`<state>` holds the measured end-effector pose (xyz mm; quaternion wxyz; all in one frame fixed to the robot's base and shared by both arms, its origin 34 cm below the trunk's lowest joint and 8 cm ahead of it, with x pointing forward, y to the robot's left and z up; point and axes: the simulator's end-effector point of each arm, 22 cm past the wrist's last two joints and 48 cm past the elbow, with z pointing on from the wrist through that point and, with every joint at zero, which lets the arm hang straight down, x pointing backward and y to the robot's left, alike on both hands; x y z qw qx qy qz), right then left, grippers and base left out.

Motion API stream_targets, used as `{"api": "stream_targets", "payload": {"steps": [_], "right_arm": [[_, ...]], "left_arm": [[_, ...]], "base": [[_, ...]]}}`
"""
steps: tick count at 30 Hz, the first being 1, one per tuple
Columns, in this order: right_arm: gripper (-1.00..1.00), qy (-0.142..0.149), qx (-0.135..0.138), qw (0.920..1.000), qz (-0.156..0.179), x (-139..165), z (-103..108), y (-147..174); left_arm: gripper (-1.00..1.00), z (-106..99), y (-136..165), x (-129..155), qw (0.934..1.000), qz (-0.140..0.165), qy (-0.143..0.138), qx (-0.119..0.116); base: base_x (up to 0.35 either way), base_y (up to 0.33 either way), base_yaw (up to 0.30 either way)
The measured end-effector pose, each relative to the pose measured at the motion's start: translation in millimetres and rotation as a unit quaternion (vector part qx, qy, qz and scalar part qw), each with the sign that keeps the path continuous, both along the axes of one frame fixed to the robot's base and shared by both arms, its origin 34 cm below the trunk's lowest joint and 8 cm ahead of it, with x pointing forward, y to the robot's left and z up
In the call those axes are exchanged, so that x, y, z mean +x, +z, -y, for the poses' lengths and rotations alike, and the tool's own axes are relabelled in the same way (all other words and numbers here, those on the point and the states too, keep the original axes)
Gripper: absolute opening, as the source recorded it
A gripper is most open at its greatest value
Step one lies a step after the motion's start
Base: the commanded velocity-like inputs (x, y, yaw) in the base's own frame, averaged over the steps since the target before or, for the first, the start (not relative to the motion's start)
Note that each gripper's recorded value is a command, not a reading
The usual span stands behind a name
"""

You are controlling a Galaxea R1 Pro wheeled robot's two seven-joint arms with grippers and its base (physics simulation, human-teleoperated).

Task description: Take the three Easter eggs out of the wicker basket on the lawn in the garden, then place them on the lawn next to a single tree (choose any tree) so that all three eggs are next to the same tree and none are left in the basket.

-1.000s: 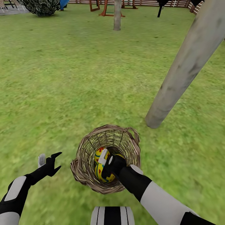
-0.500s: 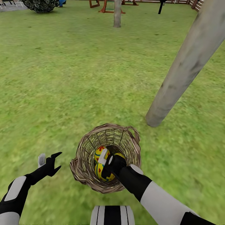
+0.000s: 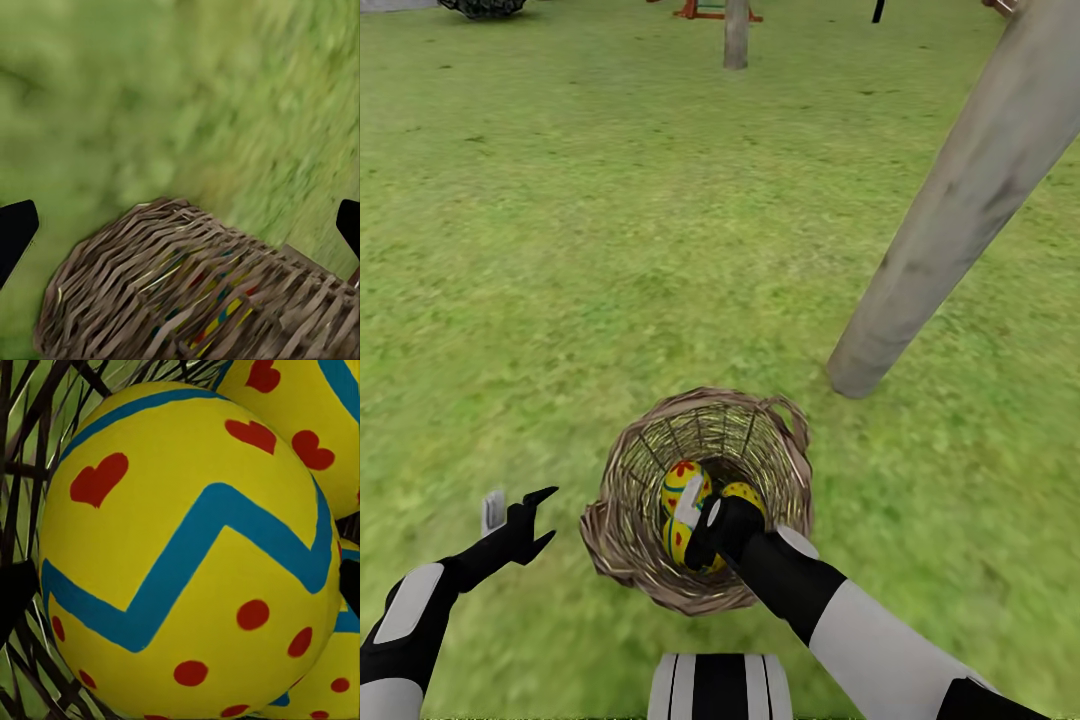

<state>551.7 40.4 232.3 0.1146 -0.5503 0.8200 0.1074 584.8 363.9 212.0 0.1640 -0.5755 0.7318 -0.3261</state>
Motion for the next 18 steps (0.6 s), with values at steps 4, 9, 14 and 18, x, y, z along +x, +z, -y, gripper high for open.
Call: {"api": "stream_targets", "payload": {"steps": [4,9,14,18], "right_arm": [[1.00,0.000,-0.001,1.0000,-0.005,-2.7,0.8,-4.8],[-1.00,-0.001,0.000,1.0000,-0.007,-3.3,-0.4,-6.7],[-1.00,0.001,0.002,1.0000,-0.006,-3.0,-1.5,-6.6],[-1.00,0.001,0.004,1.0000,-0.005,-2.4,-3.0,-6.5]], "left_arm": [[1.00,0.5,-4.4,-2.3,1.0000,-0.004,0.000,0.000],[1.00,0.3,-8.5,-4.7,1.0000,-0.008,0.000,0.000],[1.00,0.7,-10.6,-5.9,0.9999,-0.010,0.000,0.000],[1.00,0.4,-12.6,-7.1,0.9999,-0.012,0.000,-0.001]], "base": [[0.000,0.000,0.000],[0.000,0.000,0.000],[0.000,0.000,0.000],[0.000,0.000,0.000]]}}
